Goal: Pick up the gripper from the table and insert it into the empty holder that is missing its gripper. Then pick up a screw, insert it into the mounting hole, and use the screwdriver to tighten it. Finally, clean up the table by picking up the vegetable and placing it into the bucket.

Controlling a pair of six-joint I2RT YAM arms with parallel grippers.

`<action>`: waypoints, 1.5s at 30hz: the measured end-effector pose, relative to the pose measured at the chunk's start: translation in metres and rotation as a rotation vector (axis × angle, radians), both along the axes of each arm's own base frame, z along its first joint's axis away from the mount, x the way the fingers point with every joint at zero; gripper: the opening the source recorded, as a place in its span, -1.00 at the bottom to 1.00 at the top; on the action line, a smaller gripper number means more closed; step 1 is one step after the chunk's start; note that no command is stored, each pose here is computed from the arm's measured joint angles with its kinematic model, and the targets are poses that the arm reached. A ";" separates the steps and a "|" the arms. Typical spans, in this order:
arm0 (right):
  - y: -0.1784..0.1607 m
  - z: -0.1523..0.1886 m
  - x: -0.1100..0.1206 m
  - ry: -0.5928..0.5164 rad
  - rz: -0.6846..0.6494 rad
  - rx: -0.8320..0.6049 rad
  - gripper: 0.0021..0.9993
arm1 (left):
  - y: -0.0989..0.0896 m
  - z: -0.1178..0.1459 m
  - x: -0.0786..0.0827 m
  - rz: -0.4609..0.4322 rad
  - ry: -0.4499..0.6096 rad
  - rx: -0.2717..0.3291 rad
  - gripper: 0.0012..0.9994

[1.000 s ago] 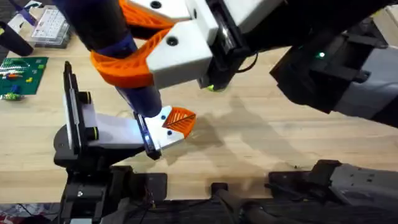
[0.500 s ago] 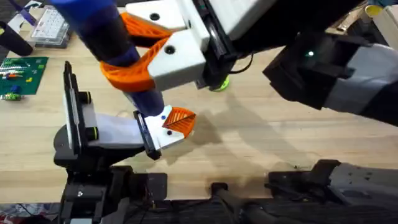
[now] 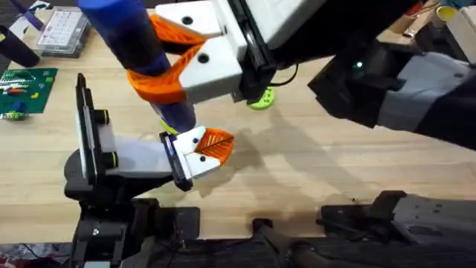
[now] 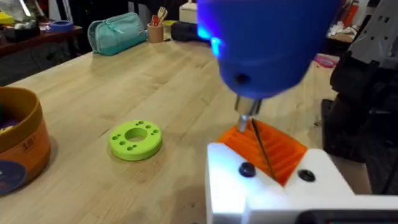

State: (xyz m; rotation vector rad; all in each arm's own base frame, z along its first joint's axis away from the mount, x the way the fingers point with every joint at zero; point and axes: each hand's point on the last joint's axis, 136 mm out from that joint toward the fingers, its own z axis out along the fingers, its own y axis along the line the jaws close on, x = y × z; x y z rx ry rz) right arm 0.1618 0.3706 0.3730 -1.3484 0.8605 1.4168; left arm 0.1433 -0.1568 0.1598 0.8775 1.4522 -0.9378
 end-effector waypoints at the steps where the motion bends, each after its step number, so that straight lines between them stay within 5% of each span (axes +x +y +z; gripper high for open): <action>1: 0.000 -0.002 0.000 -0.001 0.000 0.002 -0.91 | 0.000 0.000 0.000 0.000 0.000 0.000 -0.97; 45: -0.002 -0.030 -0.001 0.051 -0.004 -0.042 -0.91 | 0.000 0.000 0.000 0.000 0.001 0.000 -0.97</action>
